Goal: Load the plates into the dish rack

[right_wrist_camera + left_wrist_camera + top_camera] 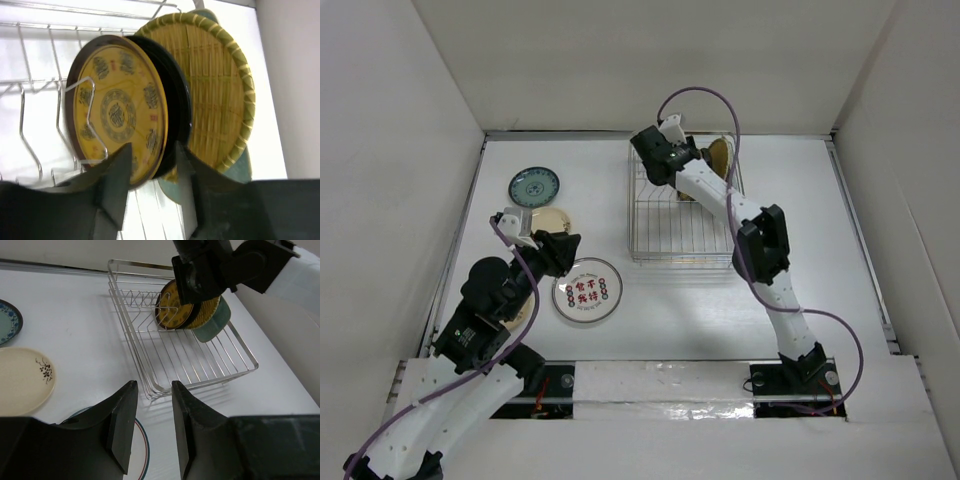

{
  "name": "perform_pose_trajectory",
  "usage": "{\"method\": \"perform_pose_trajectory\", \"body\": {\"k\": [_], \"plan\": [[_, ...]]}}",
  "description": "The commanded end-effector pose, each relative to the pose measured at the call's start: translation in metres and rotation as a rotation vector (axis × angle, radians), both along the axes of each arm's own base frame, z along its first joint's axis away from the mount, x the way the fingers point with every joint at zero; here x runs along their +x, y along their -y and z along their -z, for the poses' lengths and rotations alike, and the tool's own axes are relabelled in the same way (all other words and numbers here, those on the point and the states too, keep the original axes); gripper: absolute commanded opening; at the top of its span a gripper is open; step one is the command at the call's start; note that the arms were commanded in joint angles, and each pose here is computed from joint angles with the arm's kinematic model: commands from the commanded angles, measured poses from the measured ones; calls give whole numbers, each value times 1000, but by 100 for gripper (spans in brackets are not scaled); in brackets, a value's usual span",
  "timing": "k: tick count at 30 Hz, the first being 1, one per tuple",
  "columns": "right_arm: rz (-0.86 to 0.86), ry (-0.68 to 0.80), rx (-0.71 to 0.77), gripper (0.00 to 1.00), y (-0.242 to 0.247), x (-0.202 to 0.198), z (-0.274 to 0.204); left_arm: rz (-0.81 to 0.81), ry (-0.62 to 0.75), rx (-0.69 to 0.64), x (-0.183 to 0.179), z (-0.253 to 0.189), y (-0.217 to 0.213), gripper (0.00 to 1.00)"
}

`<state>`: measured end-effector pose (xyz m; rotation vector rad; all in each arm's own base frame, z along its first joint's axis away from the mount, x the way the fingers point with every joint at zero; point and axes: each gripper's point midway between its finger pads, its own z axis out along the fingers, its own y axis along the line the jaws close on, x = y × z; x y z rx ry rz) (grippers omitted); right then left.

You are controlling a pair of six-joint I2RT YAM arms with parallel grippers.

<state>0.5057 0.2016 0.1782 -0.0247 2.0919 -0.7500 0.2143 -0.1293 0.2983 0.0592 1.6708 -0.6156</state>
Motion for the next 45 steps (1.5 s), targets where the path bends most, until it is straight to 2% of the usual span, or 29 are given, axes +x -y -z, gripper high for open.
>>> {"method": "perform_pose_trajectory", "body": {"k": [1,3,5,7,8,9,13,14,15,17,19,20,21,22,24,26,29,32,35,38,39,41,43,44,45], "plan": [[-69,157,196,51,-14,-18,-84,-10,43,-21,2,-14,-1,31],[-144,219,321,53,-31,-28,-110,-21,39,-19,4,-13,-2,31],[-220,306,416,53,-37,-54,-142,-28,34,-16,5,-11,-3,32],[-361,316,517,39,-69,-88,-150,-39,27,-12,6,-10,-4,32],[-470,309,605,8,-91,-121,-147,-45,26,-13,7,-10,-5,32],[-515,299,653,0,-102,-139,-141,-48,25,-14,7,-10,-6,32],[-714,270,974,0,-156,-242,-96,-65,22,-11,9,-8,-8,29],[-681,263,1113,0,-165,-258,-88,-67,18,-8,10,-7,-8,27],[-637,217,1116,0,-161,-269,-53,-70,13,-6,11,-5,-8,25],[-573,153,1244,0,-177,-297,-27,-70,6,-3,12,-3,-7,13],[-526,87,1248,12,-187,-312,10,-73,-6,0,13,-1,-7,0],[-494,49,1299,20,-197,-324,20,-75,-9,2,13,0,-7,0],[-477,24,1312,37,-203,-330,30,-77,-12,3,14,0,-7,0],[-455,-8,1301,43,-210,-335,50,-80,-16,4,14,2,-7,0],[-427,-47,1373,55,-225,-343,62,-83,-14,3,14,1,-8,0],[-391,-70,1397,56,-234,-344,83,-86,-12,0,13,0,-9,8],[-329,-105,1395,56,-239,-334,111,-80,-5,-5,12,-1,-9,12],[-267,-135,1401,52,-239,-329,136,-63,5,-10,9,-4,-7,12],[-216,-135,1412,39,-235,-319,148,-52,18,-18,7,-7,-6,12],[-194,-126,1396,32,-234,-313,158,-40,26,-23,5,-9,-5,12],[-195,-128,1393,24,-237,-313,159,-38,30,-24,5,-10,-5,12],[-189,-132,1377,22,-237,-313,164,-33,33,-26,4,-11,-4,12],[-187,-140,1362,5,-235,-314,168,-23,39,-27,3,-12,-3,12],[-183,-145,1356,0,-233,-315,170,-18,42,-27,2,-13,-3,12],[-187,-149,1354,0,-232,-319,169,-16,43,-28,2,-13,-2,12]]}}
